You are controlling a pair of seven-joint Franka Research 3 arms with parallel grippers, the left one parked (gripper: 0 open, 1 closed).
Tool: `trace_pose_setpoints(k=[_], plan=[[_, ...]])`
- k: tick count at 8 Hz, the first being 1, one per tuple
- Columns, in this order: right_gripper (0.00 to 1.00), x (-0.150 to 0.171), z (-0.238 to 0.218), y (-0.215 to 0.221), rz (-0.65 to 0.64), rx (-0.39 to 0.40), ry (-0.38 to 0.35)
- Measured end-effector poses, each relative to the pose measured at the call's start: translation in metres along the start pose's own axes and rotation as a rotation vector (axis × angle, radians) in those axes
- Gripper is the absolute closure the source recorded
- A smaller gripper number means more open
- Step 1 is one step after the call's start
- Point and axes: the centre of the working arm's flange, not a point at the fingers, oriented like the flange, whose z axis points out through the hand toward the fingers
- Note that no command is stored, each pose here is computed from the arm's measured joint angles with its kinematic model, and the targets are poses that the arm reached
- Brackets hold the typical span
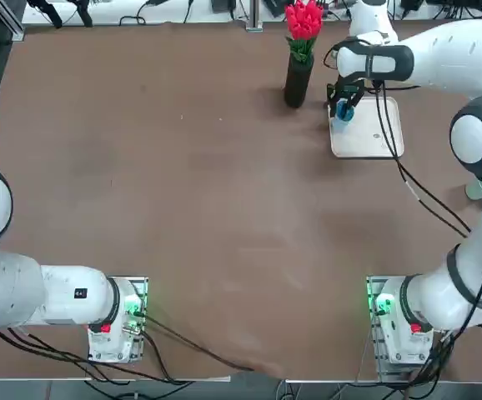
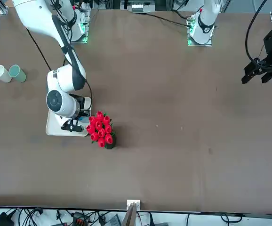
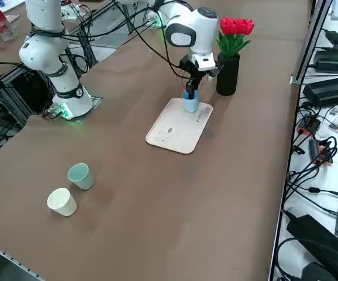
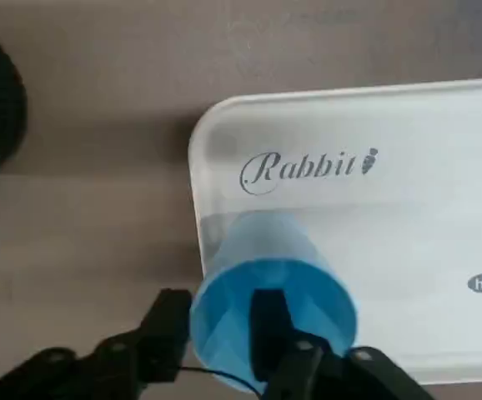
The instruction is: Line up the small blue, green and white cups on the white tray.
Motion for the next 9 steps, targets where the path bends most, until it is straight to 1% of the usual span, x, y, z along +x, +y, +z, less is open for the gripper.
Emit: trace_pose_setpoints(k=[2,3,5,6,7,8,9], plan=[[0.12,-0.001,-0.015,-0.002,-0.004,0.002,0.010],[0.00,-0.004,-0.038,-0.002,-0.005,0.004,0.023],[0.00,-0.018,-0.106,0.013,0.013,-0.006,0.027],[0.00,-0.028,-0.141,0.036,0.046,-0.019,0.000],[0.00,-0.037,-0.169,0.074,0.104,-0.029,-0.036],[0.00,-0.041,-0.189,0.124,0.182,-0.028,-0.066],[0.00,-0.042,-0.196,0.178,0.265,-0.018,-0.089]])
